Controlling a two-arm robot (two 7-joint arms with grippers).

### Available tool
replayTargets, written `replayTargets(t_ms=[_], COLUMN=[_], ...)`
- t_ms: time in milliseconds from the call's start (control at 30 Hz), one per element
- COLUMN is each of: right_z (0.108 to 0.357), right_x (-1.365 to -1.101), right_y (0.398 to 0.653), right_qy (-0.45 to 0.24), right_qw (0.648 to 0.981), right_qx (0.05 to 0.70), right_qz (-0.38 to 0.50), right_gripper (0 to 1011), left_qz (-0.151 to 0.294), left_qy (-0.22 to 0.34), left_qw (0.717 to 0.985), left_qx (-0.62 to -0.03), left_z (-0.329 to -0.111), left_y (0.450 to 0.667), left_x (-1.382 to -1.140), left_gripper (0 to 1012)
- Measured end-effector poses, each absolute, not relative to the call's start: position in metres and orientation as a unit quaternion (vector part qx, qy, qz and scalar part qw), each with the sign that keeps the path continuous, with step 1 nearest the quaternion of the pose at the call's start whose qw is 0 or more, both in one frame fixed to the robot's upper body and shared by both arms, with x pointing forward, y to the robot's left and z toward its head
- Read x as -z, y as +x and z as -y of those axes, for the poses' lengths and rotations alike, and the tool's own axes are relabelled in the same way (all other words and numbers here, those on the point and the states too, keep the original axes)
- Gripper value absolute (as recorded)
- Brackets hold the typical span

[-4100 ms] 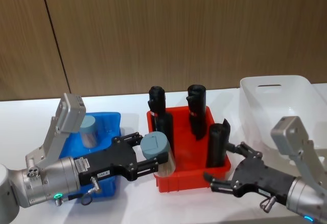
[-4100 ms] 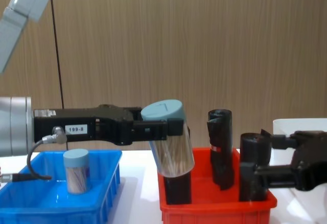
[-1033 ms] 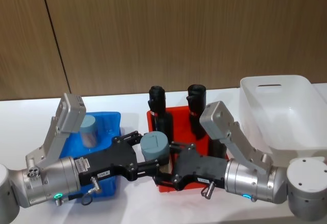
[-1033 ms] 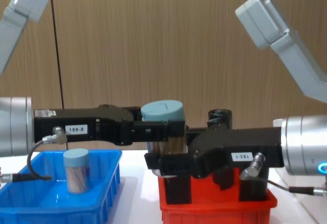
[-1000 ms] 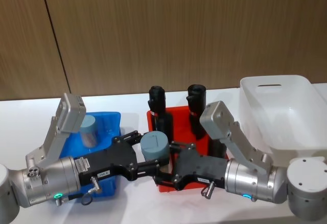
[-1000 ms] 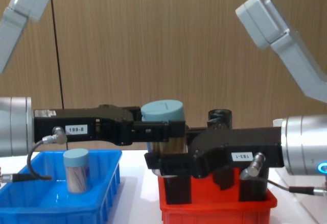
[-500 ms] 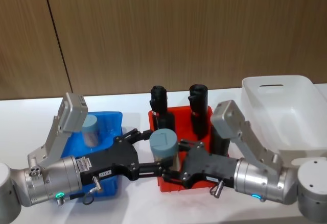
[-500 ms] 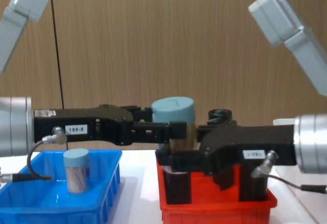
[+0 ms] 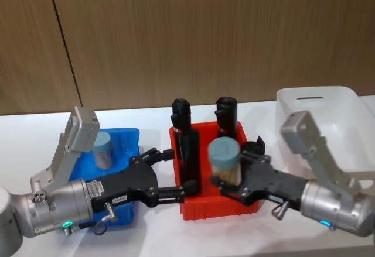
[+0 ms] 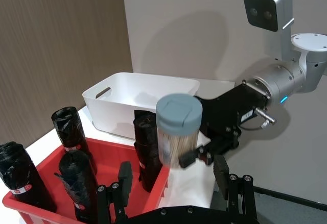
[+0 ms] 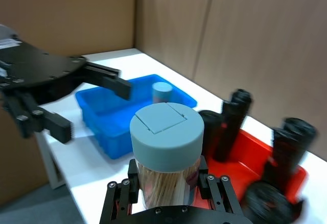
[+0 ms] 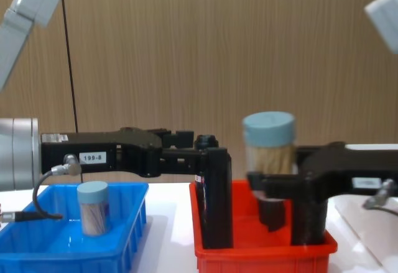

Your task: Pick the cotton swabs from the blue box and place them into the white box.

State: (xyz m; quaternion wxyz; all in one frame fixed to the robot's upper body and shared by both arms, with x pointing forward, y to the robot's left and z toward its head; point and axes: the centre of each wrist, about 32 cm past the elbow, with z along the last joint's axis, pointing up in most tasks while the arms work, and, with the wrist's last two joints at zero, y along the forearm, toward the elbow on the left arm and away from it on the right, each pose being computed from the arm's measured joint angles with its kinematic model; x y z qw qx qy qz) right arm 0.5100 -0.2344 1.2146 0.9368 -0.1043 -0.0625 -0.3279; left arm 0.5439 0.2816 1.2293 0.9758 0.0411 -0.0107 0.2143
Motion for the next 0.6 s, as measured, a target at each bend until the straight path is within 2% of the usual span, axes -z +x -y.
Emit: replayTargets(t_ms=[600], right_z=[0.3], right_x=[-1.221], right_y=[0.493], right_qy=[-0.086], right_qw=[0.887], right_qx=[0.45], right_qz=[0.062], right_gripper=[637], left_qz=[0.011], left_qy=[0.041], left_qw=[0.976], left_qx=[-0.214], left_z=[-0.282], left_y=[0.544], left_x=[-1.229], left_gripper=[1004])
